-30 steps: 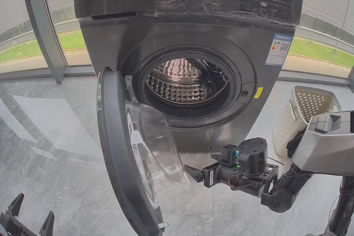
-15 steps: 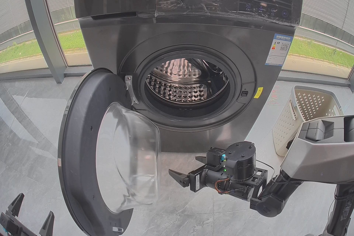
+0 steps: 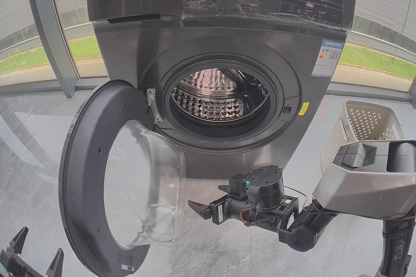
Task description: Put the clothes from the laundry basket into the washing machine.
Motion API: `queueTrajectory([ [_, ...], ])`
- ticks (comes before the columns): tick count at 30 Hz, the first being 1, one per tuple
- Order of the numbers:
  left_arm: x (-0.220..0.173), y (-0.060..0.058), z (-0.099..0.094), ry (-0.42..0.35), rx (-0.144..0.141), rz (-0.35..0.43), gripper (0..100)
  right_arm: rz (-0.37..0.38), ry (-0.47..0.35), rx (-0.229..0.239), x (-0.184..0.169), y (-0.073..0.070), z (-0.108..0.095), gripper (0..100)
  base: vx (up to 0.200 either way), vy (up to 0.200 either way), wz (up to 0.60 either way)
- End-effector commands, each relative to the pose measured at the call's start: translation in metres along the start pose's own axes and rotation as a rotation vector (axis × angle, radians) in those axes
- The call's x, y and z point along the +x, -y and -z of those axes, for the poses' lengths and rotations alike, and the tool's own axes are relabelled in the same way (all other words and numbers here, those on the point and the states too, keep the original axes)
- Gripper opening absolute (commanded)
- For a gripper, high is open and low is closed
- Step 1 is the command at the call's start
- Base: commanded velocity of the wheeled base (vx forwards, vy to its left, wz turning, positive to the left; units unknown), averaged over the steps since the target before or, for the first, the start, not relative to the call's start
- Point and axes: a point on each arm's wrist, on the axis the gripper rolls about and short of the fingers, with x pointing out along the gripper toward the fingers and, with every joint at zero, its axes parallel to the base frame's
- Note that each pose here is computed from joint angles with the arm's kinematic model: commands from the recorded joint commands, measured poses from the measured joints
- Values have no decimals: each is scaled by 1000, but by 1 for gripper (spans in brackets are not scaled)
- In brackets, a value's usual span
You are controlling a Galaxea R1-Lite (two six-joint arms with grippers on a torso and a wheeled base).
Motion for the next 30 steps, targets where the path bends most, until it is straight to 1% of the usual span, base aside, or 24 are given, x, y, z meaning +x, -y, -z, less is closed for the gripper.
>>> queueTrajectory([
  [1, 0, 0, 5, 0, 0, 0, 100, -18, 20, -4, 16, -5, -2, 100, 0, 0, 0],
  [4, 0, 0, 5, 0, 1, 0, 100, -40, 37, -6, 25, -12, -3, 100, 0, 0, 0],
  [8, 0, 0, 5, 0, 1, 0, 100, -60, 55, -6, 38, -18, 1, 100, 0, 0, 0],
  [11, 0, 0, 5, 0, 1, 0, 100, -60, 76, -1, 45, -20, 1, 100, 0, 0, 0],
  [13, 0, 0, 5, 0, 1, 0, 100, -68, 92, 17, 45, -23, -2, 100, 0, 0, 0],
  [15, 0, 0, 5, 0, 1, 0, 100, -61, 96, 30, 44, -23, -3, 100, 0, 0, 0],
  [18, 0, 0, 5, 0, 1, 0, 100, -47, 103, 32, 42, -21, -6, 100, 0, 0, 0],
  [19, 0, 0, 5, 0, 1, -2, 100, -14, 113, 36, 38, -15, -10, 100, 0, 0, 0],
  [20, 0, 0, 5, 0, 1, -2, 100, -5, 117, 36, 35, -15, -13, 100, 0, 0, 0],
  [21, 0, 0, 5, 0, 1, -2, 100, 62, 138, 42, 19, -4, -28, 100, 0, 0, 0],
  [22, 0, 0, 5, 0, 1, -2, 100, 90, 144, 45, 13, 1, -31, 100, 0, 0, 0],
  [24, 0, 0, 5, 0, 1, -2, 100, 122, 156, 44, 4, 7, -37, 100, 0, 0, 0],
  [25, 0, 0, 5, 0, 1, -2, 100, 148, 168, 32, -6, 11, -42, 100, 0, 0, 0],
  [26, 0, 0, 5, 0, 1, -2, 100, 148, 168, 32, -6, 11, -42, 100, 0, 0, 0],
  [27, 0, 0, 5, 0, 1, -2, 100, 189, 176, 14, -26, 23, -47, 100, 0, 0, 0],
  [28, 0, 0, 5, 0, 1, -2, 100, 210, 189, 12, -41, 30, -51, 100, 0, 0, 0],
  [30, 0, 0, 5, 0, 0, -2, 100, 236, 221, 14, -65, 36, -56, 100, 0, 0, 0],
])
